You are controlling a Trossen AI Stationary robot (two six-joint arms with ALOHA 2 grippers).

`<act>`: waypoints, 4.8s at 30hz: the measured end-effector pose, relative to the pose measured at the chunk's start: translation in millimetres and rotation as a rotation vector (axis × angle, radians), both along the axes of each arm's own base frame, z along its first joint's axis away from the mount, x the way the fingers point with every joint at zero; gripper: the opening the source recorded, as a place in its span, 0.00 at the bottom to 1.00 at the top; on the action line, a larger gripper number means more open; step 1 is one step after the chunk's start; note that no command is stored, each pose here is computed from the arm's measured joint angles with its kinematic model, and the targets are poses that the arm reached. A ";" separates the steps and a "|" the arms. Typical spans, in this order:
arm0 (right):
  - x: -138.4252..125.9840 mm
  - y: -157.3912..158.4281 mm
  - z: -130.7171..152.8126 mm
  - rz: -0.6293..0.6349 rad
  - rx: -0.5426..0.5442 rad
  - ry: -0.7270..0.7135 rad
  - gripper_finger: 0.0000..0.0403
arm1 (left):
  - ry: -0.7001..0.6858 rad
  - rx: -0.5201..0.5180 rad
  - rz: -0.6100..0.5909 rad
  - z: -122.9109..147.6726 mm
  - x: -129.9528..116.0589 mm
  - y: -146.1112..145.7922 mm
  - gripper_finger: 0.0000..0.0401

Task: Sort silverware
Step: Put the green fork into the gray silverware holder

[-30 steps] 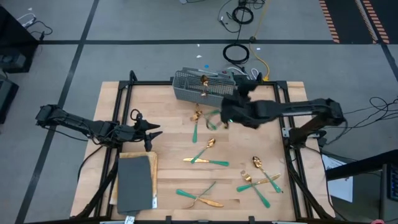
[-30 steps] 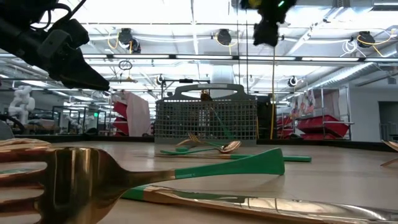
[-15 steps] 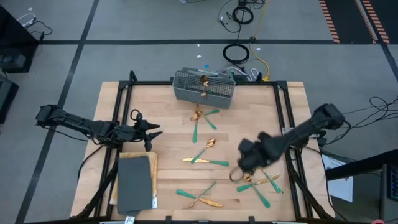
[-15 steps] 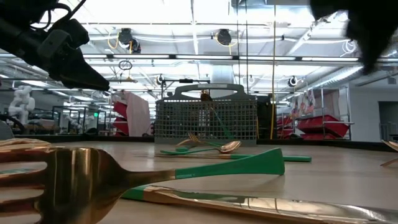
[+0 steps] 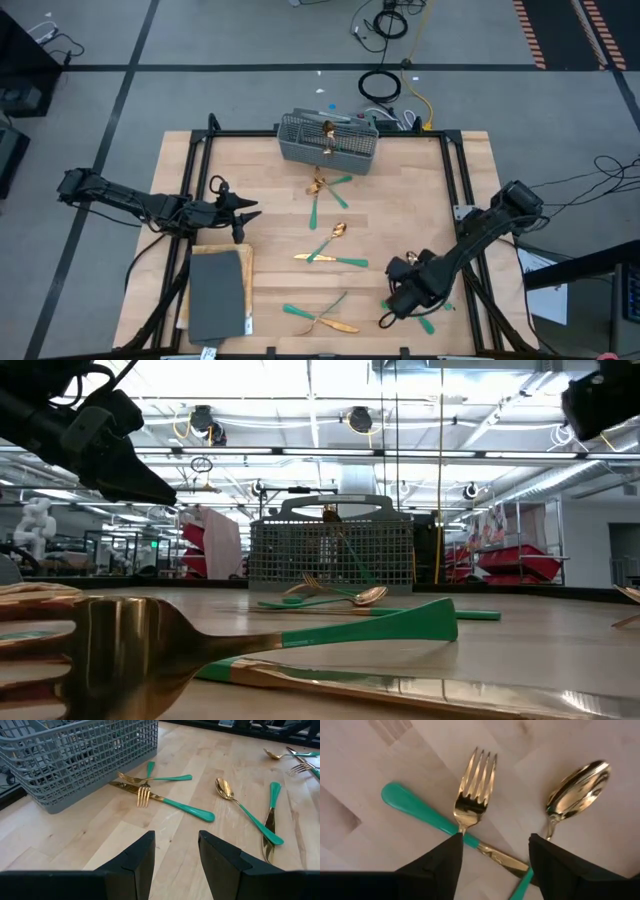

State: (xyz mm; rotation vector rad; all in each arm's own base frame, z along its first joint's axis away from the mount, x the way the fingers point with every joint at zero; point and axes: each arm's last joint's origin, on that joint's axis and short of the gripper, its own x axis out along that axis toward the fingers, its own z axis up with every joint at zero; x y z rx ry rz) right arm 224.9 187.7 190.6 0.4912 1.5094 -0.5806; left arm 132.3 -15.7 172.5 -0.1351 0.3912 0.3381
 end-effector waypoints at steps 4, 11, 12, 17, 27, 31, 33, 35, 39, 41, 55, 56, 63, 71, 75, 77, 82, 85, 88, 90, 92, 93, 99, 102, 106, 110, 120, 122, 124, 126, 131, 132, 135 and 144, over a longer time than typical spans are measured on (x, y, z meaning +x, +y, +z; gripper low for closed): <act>3.3 3.3 -11.5 -0.010 -0.018 0.022 0.58 | 0.000 0.000 0.000 0.0 0.0 0.0 0.39; 11.2 11.5 -34.9 0.024 -0.026 0.038 0.61 | 0.000 0.000 0.000 0.0 0.0 0.0 0.39; 11.8 11.7 -37.9 0.029 -0.033 0.045 0.61 | 0.000 0.000 0.000 0.0 0.0 0.0 0.39; 14.6 9.8 -51.0 0.034 -0.097 0.086 0.59 | 0.000 0.000 0.000 0.0 0.0 0.0 0.39; 16.6 10.5 -58.1 0.090 -0.123 0.075 0.04 | 0.004 0.002 0.001 -0.4 -0.2 0.1 0.39; 18.3 13.6 -54.9 0.092 -0.133 0.054 0.01 | 0.006 0.003 0.002 -0.6 -0.3 0.1 0.39; 20.2 17.2 -51.4 0.104 -0.168 0.024 0.01 | 0.009 0.004 0.003 -0.8 -0.3 0.2 0.39; 25.7 19.0 -43.2 0.113 -0.220 -0.029 0.00 | 0.008 0.003 0.003 -0.8 -0.3 0.1 0.39; 36.8 20.1 -22.4 0.118 -0.338 -0.139 0.00 | 0.008 0.004 0.003 -0.7 -0.3 0.2 0.39; 42.9 21.3 -11.8 0.125 -0.381 -0.194 0.00 | 0.008 0.003 0.003 -0.7 -0.3 0.2 0.39; 70.2 -15.6 63.6 0.107 -0.869 -0.686 0.00 | 0.008 0.003 0.003 -0.7 -0.3 0.1 0.39; 71.2 -22.0 70.1 0.097 -0.931 -0.710 0.00 | 0.008 0.003 0.003 -0.7 -0.3 0.1 0.39; 67.8 -76.0 110.3 -0.039 -1.304 -0.771 0.00 | 0.006 0.003 0.003 -0.6 -0.2 0.1 0.39; 35.0 -134.6 122.4 -0.278 -1.336 -0.797 0.00 | 0.008 0.005 0.002 -0.6 -0.2 0.1 0.39; 27.4 -141.8 119.5 -0.319 -1.331 -0.811 0.00 | 0.009 0.009 0.001 -0.6 -0.3 0.2 0.39; 26.4 -142.6 120.5 -0.310 -1.336 -0.799 0.00 | 0.008 0.009 0.001 -0.5 -0.2 0.1 0.39; 28.9 -143.0 133.2 -0.282 -1.353 -0.768 0.00 | 0.006 0.011 0.004 -0.4 -0.2 0.3 0.39; 38.0 -143.4 135.1 -0.289 -1.295 -0.719 0.00 | 0.004 0.013 0.008 -0.2 -0.1 0.4 0.39; 61.5 -136.8 127.5 -0.217 -1.162 -0.668 0.00 | 0.005 0.014 0.009 -0.3 -0.2 0.4 0.39; 84.7 -129.5 119.3 -0.086 -1.063 -0.666 0.00 | 0.008 0.017 0.007 -0.4 -0.2 0.4 0.39; 107.1 -127.9 116.1 0.059 -0.995 -0.719 0.00 | 0.013 0.032 0.000 -0.4 -0.2 0.4 0.39; 115.7 -130.3 118.8 0.125 -0.974 -0.768 0.00 | 0.013 0.033 0.000 -0.4 -0.2 0.4 0.39; 120.6 -172.8 144.8 0.234 -1.018 -1.061 0.00 | 0.016 0.028 -0.004 -0.8 -0.3 0.2 0.39; 99.2 -194.9 141.1 0.241 -1.054 -1.299 0.00 | 0.017 0.024 -0.011 -0.8 -0.3 0.0 0.39; 51.9 -228.2 102.6 0.134 -1.160 -1.516 0.00 | 0.017 0.024 -0.012 -0.8 -0.2 0.0 0.39; 14.0 -259.4 66.1 -0.039 -1.138 -1.515 0.00 | 0.002 0.021 -0.010 0.4 0.3 -0.1 0.39; 7.7 -294.3 41.8 -0.055 -1.007 -1.424 0.00 | -0.013 0.010 0.028 1.0 0.3 0.7 0.39; 7.6 -296.7 35.3 -0.059 -0.975 -1.365 0.00 | -0.013 0.011 0.029 1.0 0.3 0.7 0.39; 6.5 -300.1 29.9 -0.081 -0.966 -1.306 0.00 | -0.014 0.011 0.029 1.1 0.3 0.8 0.39; 4.2 -304.3 27.3 -0.115 -0.974 -1.266 0.00 | -0.012 0.012 0.030 0.9 0.2 0.8 0.39; -2.2 -316.8 19.5 -0.159 -0.972 -1.177 0.00 | -0.011 0.012 0.030 0.8 0.2 0.8 0.39; -3.3 -319.7 18.4 -0.167 -0.977 -1.166 0.00 | -0.011 0.013 0.030 0.8 0.2 0.8 0.39; -6.8 -329.2 14.8 -0.190 -0.963 -1.160 0.00 | -0.008 0.014 0.030 0.6 0.0 0.9 0.39; 2.3 -361.2 9.8 -0.204 -0.935 -1.151 0.00 | -0.001 0.034 0.059 0.0 -0.6 1.9 0.39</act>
